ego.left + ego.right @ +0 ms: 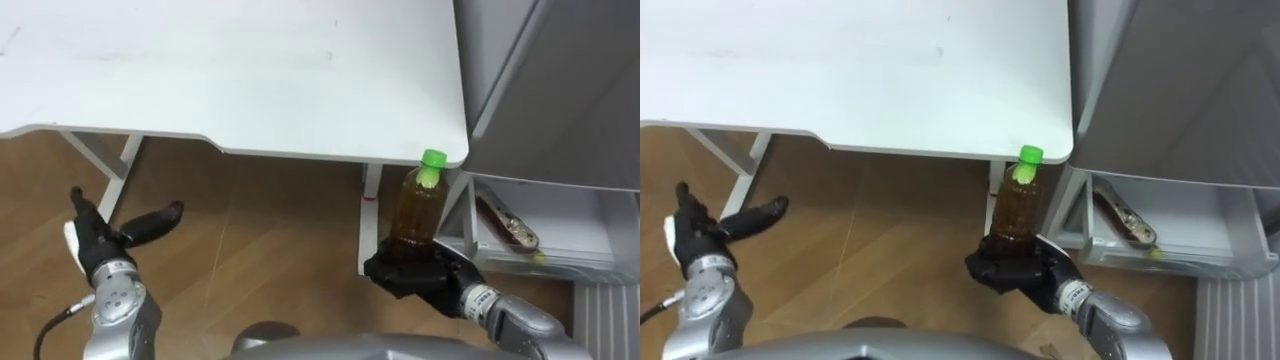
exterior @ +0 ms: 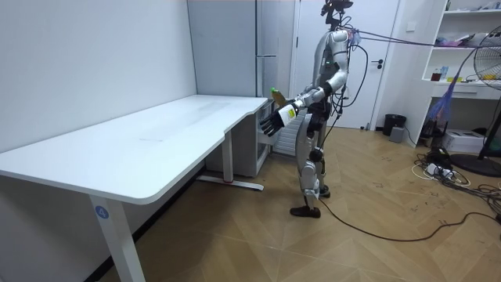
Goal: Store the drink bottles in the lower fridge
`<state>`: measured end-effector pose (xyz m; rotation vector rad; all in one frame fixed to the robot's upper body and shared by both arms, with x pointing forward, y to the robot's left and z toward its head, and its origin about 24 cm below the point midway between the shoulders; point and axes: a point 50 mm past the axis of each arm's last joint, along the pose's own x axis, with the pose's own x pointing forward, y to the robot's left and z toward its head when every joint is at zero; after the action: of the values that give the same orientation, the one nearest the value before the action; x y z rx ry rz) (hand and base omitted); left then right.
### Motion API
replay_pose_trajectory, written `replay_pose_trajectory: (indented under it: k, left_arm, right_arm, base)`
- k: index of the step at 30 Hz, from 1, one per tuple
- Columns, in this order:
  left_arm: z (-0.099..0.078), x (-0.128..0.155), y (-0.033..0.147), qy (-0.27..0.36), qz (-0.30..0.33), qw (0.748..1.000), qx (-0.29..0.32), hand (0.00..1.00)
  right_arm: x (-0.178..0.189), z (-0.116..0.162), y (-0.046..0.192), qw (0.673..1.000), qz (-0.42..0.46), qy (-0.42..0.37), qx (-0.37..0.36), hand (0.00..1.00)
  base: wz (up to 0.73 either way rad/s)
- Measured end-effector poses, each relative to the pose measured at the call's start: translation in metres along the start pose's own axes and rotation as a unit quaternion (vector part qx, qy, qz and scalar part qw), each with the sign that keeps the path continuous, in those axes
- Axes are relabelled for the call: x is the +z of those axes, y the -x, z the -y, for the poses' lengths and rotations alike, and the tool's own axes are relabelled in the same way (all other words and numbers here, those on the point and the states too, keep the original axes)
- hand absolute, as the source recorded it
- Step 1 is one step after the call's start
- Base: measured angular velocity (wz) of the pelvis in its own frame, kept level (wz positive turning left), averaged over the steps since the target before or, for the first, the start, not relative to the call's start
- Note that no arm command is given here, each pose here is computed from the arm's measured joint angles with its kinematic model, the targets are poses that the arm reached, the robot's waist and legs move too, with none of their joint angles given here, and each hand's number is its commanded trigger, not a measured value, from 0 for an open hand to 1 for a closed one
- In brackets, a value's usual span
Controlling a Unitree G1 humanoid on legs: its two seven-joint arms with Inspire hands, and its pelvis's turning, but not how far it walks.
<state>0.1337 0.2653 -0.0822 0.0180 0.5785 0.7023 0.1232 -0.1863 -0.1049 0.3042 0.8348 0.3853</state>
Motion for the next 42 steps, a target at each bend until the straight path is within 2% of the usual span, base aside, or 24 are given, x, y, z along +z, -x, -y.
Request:
replay_pose_trajectory:
  k: [4,6,9,17,23,33,37,42]
  left_arm:
    - [-0.01,-0.031,0.003,-0.033,-0.066,0.997,0.014,0.0]
    - [-0.019,-0.052,0.01,-0.058,-0.112,0.992,0.021,0.0]
    - [-0.027,-0.069,0.016,-0.073,-0.15,0.986,0.023,0.0]
    - [-0.035,-0.093,0.028,-0.106,-0.203,0.973,0.025,0.0]
    - [-0.034,-0.103,0.033,-0.113,-0.233,0.966,-0.002,0.0]
    - [-0.017,-0.114,0.043,-0.113,-0.269,0.954,-0.072,0.0]
    - [-0.015,-0.116,0.045,-0.114,-0.273,0.951,-0.091,0.0]
    - [-0.011,-0.121,0.051,-0.12,-0.279,0.946,-0.114,0.0]
  right_arm:
    - [0.0,0.002,0.0,0.999,0.01,-0.028,-0.021,1.0]
    - [-0.001,0.005,0.001,0.998,0.014,-0.039,-0.037,1.0]
    - [-0.001,0.007,0.002,0.997,0.014,-0.042,-0.058,1.0]
    - [-0.018,0.019,0.005,0.986,-0.002,-0.111,-0.128,1.0]
    - [-0.032,0.032,0.012,0.972,-0.024,-0.136,-0.188,1.0]
    - [-0.054,0.045,0.019,0.921,-0.025,-0.284,-0.267,1.0]
    - [-0.057,0.044,0.018,0.9,-0.012,-0.337,-0.276,1.0]
    - [-0.055,0.038,0.012,0.86,0.02,-0.431,-0.274,1.0]
  base:
    - [-0.02]
    - [0.06]
    - [0.02]
    - [0.01]
    - [-0.04]
    - [-0.01]
    - [-0.03]
    - [-0.05]
